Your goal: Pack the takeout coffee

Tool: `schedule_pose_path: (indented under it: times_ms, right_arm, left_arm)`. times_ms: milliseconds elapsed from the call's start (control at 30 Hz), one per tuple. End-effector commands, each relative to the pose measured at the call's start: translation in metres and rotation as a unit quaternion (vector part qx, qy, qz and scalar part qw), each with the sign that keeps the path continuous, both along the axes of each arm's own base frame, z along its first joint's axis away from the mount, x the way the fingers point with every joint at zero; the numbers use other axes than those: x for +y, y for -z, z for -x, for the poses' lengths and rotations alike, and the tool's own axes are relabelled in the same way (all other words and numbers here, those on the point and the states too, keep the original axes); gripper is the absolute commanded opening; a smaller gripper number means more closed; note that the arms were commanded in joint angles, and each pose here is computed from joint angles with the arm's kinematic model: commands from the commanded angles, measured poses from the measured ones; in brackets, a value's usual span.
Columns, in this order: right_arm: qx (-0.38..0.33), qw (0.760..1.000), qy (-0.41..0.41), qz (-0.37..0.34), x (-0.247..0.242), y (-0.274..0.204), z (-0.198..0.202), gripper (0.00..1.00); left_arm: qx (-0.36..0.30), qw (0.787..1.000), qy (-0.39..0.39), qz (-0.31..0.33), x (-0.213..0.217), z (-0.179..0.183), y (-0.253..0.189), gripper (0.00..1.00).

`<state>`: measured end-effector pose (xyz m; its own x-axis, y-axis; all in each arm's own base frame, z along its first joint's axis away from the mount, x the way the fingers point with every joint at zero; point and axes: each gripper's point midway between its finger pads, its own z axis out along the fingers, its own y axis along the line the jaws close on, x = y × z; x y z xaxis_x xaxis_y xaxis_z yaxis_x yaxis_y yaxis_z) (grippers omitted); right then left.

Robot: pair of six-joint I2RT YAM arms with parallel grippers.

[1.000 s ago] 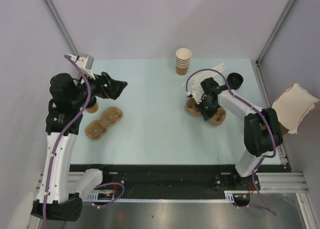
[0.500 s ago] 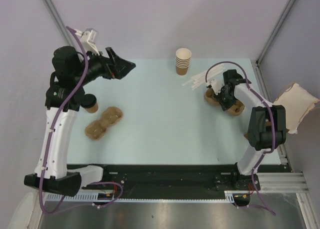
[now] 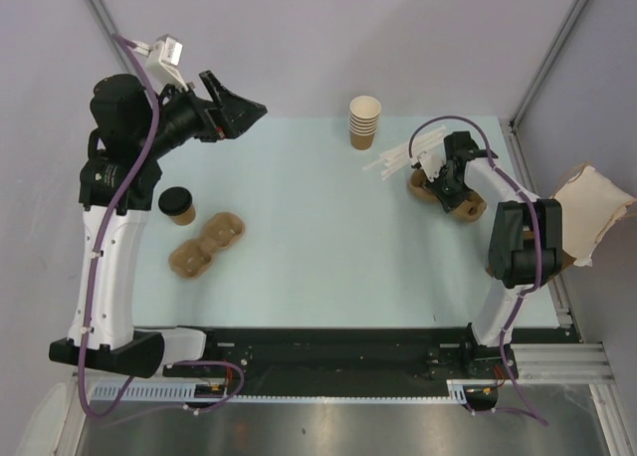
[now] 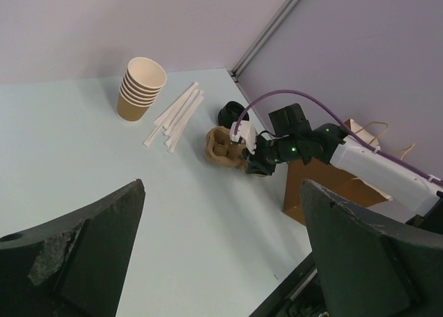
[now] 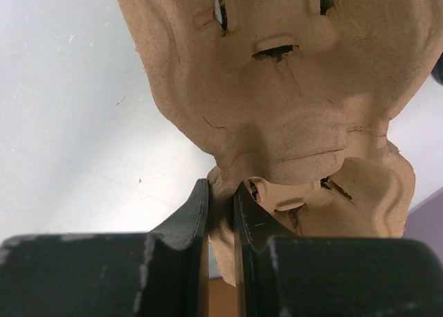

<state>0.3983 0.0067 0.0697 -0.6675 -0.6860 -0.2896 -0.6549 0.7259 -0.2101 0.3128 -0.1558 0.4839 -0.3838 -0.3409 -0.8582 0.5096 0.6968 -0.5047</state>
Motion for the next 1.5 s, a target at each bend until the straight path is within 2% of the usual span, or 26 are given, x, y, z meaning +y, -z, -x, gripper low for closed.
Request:
schedule_pose_path:
  times_ms: [0,200,300,367,400,500,600,667,700,800,900,967,1067,1100,1333,1467]
  right_arm:
    - [-0.023,1.0,-0.002,0.012,-0.009,-0.015,-0.015,0.08]
    - [-0.006,1.0,0.001,0.007,-0.018,-0.01,-0.008,0.11]
    - [-0.011,1.0,-0.003,0.007,-0.017,-0.014,-0.009,0.2]
    - [-0.017,1.0,-0.001,0.008,-0.018,-0.018,-0.01,0.37]
    - [-0.022,1.0,-0.002,0.008,-0.018,-0.024,-0.009,0.49]
    - [-0.037,0.999,-0.001,-0.001,-0.015,-0.041,-0.01,0.65]
    - [-0.065,0.998,-0.003,-0.023,-0.005,-0.078,-0.012,0.73]
    - [-0.105,0.993,-0.003,-0.058,0.008,-0.121,-0.016,0.76]
    - [-0.104,0.992,0.0,-0.072,0.012,-0.134,-0.008,0.84]
    - [-0.145,0.983,-0.004,-0.114,0.024,-0.194,0.009,1.0]
    - [-0.178,0.977,-0.011,-0.119,0.02,-0.239,0.043,1.0]
    - [-0.193,0.976,-0.015,-0.099,0.01,-0.257,0.073,1.0]
    - [-0.191,0.979,0.019,-0.064,-0.022,-0.258,0.106,1.0]
    - [-0.214,0.975,0.034,-0.044,-0.039,-0.268,0.125,1.0]
    - [-0.175,0.977,0.114,0.042,-0.095,-0.242,0.199,1.0]
    - [-0.127,0.981,0.137,0.061,-0.118,-0.21,0.22,1.0]
  left_arm:
    - [-0.01,1.0,0.003,0.016,-0.002,0.008,-0.015,1.0]
    - [0.002,0.999,-0.03,-0.022,0.009,-0.004,0.013,0.99]
    - [0.023,0.997,-0.049,-0.05,0.017,-0.011,0.044,1.0]
    - [0.018,0.996,-0.054,-0.064,0.02,-0.012,0.052,1.0]
    - [0.013,0.995,-0.063,-0.079,0.025,-0.012,0.059,0.99]
    - [-0.012,0.992,-0.076,-0.099,0.032,-0.011,0.063,1.0]
    - [-0.036,0.989,-0.08,-0.121,0.037,-0.008,0.064,1.0]
    - [-0.059,0.986,-0.08,-0.131,0.039,-0.004,0.06,1.0]
    - [-0.067,0.985,-0.079,-0.14,0.041,-0.002,0.062,1.0]
    - [-0.113,0.979,-0.07,-0.151,0.042,0.016,0.054,1.0]
    - [-0.155,0.972,-0.041,-0.174,0.038,0.035,0.053,1.0]
    - [-0.171,0.968,-0.029,-0.18,0.037,0.047,0.05,0.99]
    - [-0.169,0.968,-0.019,-0.186,0.036,0.055,0.054,1.0]
    - [-0.168,0.968,-0.013,-0.185,0.035,0.056,0.056,0.99]
    - [-0.171,0.97,0.015,-0.17,0.027,0.07,0.061,0.99]
    - [-0.172,0.971,0.027,-0.164,0.023,0.075,0.056,1.0]
